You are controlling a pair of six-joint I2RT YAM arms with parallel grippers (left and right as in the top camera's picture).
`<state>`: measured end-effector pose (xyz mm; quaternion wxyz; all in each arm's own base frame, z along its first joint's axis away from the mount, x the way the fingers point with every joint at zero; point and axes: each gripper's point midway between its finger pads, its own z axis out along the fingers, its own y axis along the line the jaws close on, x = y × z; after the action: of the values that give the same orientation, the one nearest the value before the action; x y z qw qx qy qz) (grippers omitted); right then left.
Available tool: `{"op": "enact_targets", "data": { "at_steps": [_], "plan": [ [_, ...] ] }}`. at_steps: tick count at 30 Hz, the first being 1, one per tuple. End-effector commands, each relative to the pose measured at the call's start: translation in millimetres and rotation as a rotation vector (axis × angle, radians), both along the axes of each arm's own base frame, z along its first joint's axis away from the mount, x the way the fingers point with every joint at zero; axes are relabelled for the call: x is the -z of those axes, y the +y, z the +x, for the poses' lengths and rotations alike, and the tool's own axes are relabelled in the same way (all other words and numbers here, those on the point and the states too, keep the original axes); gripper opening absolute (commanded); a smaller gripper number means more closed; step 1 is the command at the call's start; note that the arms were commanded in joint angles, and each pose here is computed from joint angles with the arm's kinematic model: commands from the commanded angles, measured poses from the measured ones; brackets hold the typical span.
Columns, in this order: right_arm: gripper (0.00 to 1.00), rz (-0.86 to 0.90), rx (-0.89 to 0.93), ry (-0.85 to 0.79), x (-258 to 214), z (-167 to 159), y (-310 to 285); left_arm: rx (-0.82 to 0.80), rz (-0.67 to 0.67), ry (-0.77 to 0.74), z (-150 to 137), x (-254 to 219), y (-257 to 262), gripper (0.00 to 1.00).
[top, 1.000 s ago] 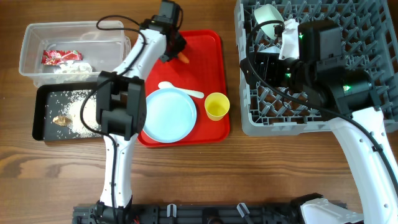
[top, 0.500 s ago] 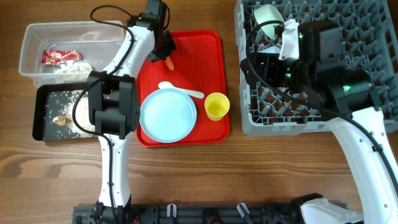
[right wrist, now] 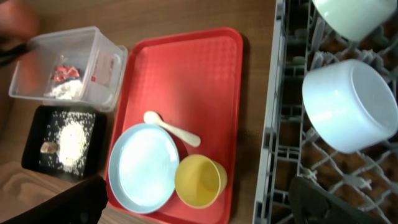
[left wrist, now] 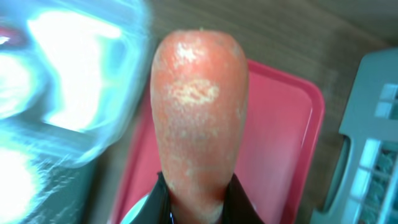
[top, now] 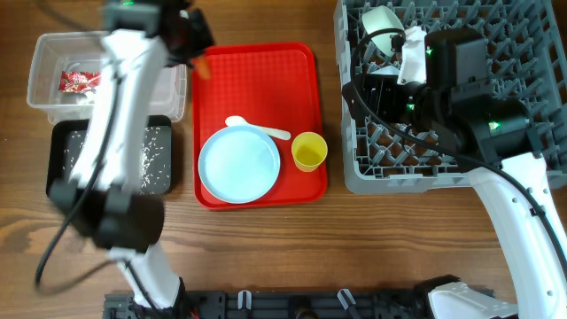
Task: Sort waste into correct bins and load items into the dishwasher rack
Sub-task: 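Carry the carrot with the left gripper and drop it on the black tray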
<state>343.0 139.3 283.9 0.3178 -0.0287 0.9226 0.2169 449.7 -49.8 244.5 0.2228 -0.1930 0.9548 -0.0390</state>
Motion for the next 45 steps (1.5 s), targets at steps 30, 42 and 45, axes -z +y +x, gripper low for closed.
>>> {"op": "enact_targets", "data": {
  "at_steps": [30, 42, 45],
  "plan": [
    [0.97, -0.004, -0.007, -0.051, -7, 9, 2, -0.933, -0.043, 0.209, -108, 217, 224, 0.3],
    [0.97, -0.006, -0.009, -0.054, -8, 9, 2, -0.908, 0.008, 0.158, -108, 168, 232, 0.63],
    [0.97, -0.005, -0.009, -0.055, -8, 9, 2, -0.824, 0.03, 0.103, -103, 125, 231, 0.63]
  ]
}}
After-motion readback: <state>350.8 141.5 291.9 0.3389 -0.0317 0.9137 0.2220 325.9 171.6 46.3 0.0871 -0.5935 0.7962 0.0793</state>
